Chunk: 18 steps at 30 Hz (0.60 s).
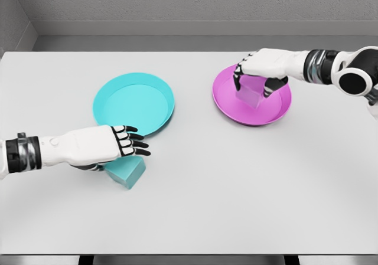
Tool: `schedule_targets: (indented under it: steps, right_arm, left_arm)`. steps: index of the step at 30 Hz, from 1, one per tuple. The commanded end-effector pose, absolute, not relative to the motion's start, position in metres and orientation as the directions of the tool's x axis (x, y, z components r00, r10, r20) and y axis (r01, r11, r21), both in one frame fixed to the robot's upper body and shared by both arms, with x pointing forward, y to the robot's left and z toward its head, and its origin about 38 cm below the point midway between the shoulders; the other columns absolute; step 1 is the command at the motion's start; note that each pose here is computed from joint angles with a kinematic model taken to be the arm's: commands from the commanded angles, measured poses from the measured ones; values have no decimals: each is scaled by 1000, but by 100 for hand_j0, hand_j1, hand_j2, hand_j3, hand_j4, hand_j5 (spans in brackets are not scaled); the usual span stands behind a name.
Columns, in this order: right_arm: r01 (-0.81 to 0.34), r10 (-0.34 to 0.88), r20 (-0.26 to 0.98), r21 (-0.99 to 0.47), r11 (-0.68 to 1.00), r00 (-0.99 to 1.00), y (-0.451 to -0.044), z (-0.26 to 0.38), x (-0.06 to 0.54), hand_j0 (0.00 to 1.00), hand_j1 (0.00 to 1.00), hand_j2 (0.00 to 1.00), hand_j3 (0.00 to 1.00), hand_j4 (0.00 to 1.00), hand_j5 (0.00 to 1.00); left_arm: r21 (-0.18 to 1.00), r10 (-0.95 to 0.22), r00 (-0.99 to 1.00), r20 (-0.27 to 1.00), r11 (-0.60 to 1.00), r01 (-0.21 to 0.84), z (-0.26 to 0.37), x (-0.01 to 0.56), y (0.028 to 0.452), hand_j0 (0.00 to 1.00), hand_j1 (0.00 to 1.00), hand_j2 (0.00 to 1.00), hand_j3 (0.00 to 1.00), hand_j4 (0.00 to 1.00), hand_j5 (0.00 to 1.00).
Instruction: Place the blocks in the corresponding plates according to their colors
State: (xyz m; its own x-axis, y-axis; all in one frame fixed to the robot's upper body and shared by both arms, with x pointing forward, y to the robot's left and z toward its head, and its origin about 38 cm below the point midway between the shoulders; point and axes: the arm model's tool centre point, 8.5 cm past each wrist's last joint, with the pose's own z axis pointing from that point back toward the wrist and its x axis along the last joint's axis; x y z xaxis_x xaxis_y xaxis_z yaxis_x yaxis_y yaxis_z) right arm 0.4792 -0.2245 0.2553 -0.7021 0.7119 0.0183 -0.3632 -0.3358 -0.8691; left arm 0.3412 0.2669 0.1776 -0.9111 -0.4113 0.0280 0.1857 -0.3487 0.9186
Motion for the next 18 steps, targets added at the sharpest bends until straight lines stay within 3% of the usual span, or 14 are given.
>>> schedule_targets:
  steps: [1, 3, 4, 5, 18]
  right_arm:
    - [-396, 770, 27, -868, -298, -638, -228, 254, 485, 49, 49, 49, 49, 49, 49]
    - [-401, 779, 29, -869, -290, -627, -229, 254, 486, 50, 50, 50, 50, 50, 50]
    - [-401, 779, 29, -869, -289, -626, -229, 254, 486, 64, 64, 64, 64, 64, 64]
    - [-400, 779, 29, -870, -289, -626, -229, 254, 485, 100, 100, 100, 100, 100, 100]
    - [-343, 745, 14, -893, -291, -667, -220, 274, 476, 100, 100, 100, 100, 100, 100]
  left_arm:
    - [918, -412, -911, 29, -350, 188, 177, 341, 267, 100, 100, 100, 100, 100, 100]
    - [913, -411, -911, 29, -360, 191, 176, 341, 267, 100, 100, 100, 100, 100, 100]
    - [911, -411, -911, 28, -365, 192, 175, 341, 267, 100, 100, 100, 100, 100, 100]
    - [910, -411, -911, 28, -368, 194, 175, 340, 267, 100, 100, 100, 100, 100, 100]
    - [910, -393, -920, 6, -380, 169, 168, 340, 255, 100, 100, 100, 100, 100, 100]
